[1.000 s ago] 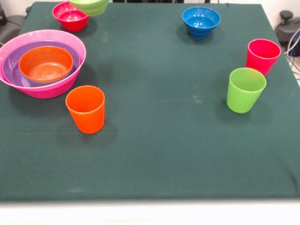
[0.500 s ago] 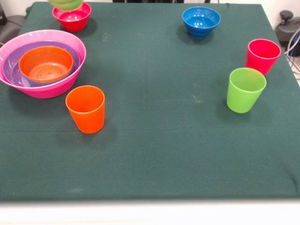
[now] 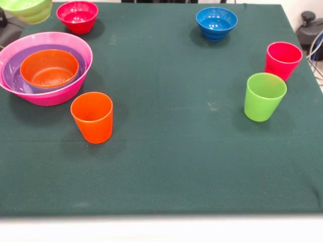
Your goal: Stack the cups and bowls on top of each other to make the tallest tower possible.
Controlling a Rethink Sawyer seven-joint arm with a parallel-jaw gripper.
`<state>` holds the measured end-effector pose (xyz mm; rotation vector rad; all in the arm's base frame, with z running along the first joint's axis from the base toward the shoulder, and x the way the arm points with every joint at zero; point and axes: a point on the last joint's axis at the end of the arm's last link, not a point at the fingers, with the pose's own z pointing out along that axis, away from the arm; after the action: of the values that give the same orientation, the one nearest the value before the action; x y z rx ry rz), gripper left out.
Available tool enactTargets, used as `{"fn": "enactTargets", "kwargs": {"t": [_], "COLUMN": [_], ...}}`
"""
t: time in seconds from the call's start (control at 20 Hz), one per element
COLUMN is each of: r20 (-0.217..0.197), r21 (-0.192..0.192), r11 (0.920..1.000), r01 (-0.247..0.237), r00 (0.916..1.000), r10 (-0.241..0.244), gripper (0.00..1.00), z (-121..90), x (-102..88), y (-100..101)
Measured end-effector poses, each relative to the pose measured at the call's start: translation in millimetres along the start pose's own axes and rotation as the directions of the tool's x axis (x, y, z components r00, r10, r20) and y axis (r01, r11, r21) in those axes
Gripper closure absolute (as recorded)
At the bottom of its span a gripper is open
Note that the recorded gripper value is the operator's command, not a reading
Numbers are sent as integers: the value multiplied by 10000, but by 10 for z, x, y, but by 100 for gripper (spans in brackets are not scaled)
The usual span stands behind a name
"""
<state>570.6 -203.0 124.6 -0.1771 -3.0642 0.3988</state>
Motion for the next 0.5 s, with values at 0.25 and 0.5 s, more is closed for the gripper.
{"fn": "enactTargets", "kwargs": {"t": [0.25, 0.5], "r20": [-16, 53], "r21": [-159, -521], "r11": [9990, 9952], "r01": [419, 834], "r00": [9991, 9965], "r10": [-419, -833], "gripper": [100, 100], "z": [167, 273], "x": [-7, -70], "y": [-60, 143]}}
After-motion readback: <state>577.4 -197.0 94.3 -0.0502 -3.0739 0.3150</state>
